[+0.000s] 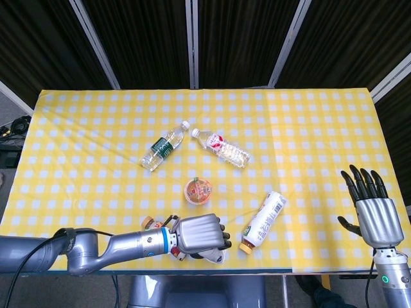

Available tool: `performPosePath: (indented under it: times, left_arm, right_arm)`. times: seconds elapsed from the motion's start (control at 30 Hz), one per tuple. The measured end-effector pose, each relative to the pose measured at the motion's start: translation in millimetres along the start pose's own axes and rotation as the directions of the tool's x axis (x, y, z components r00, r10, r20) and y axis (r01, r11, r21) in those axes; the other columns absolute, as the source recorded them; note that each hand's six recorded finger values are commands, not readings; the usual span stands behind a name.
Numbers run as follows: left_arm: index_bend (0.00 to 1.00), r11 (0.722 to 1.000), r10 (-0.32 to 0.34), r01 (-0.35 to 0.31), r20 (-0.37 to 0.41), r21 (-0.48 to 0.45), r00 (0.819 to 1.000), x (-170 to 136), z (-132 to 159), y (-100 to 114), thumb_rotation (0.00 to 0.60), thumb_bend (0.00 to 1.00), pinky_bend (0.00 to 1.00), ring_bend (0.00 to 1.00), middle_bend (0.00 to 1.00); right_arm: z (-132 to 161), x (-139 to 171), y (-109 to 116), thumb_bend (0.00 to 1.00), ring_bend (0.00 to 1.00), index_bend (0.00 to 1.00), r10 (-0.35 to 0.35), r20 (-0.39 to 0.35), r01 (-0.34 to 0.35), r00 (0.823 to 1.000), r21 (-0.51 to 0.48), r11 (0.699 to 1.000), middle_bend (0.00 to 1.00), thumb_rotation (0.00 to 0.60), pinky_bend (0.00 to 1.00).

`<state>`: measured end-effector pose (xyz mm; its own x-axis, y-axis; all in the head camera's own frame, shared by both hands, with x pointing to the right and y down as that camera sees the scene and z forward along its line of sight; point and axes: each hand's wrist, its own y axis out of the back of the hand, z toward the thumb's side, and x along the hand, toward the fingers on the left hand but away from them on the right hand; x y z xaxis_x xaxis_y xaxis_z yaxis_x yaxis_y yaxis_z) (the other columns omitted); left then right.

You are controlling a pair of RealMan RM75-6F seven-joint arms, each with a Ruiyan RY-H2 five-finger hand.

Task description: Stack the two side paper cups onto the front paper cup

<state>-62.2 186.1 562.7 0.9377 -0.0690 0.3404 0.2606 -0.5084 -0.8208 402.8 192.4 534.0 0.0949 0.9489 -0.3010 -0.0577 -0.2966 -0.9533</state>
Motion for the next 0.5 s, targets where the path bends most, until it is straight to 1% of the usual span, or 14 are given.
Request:
performPosePath:
  times: [0.27,0.37,0.4,0.5]
  left_arm:
    - [0.48,1.0,-0.005,0.005,-0.01,0.011,1.0,4.9,-3.1,-3.6,0.6,0.24,0.58,0.52,0.46]
    - [0.48,1.0,-0.013,0.013,-0.007,0.012,1.0,6.0,-2.3,-6.5,0.6,0.2,0.58,0.51,0.45]
    - [0.47,1.0,-0.016,0.016,-0.006,0.013,1.0,6.4,-2.0,-7.4,0.6,0.17,0.57,0.5,0.43]
    - [0.37,1.0,-0.019,0.019,-0.006,0.009,1.0,7.7,-1.6,-9.2,0.6,0.08,0.5,0.38,0.29]
  right_arm:
    - [-0.2,0.2,1.1,0.0,0.0,0.0,-0.004,0.001,0.004,1.0,-0.002,1.0,0.0,0.6,0.0]
    - [-0.1,0.1,1.2,0.0,0.0,0.0,-0.004,0.001,0.004,1.0,-0.003,1.0,0.0,0.6,0.0]
    - [-0.2,0.1,1.4,0.0,0.0,0.0,-0.004,0.001,0.004,1.0,-0.003,1.0,0.0,0.6,0.0]
    - [-0.5,0.3,1.8,0.0,0.0,0.0,-0.005,0.003,0.005,1.0,-0.004,1.0,0.0,0.6,0.0]
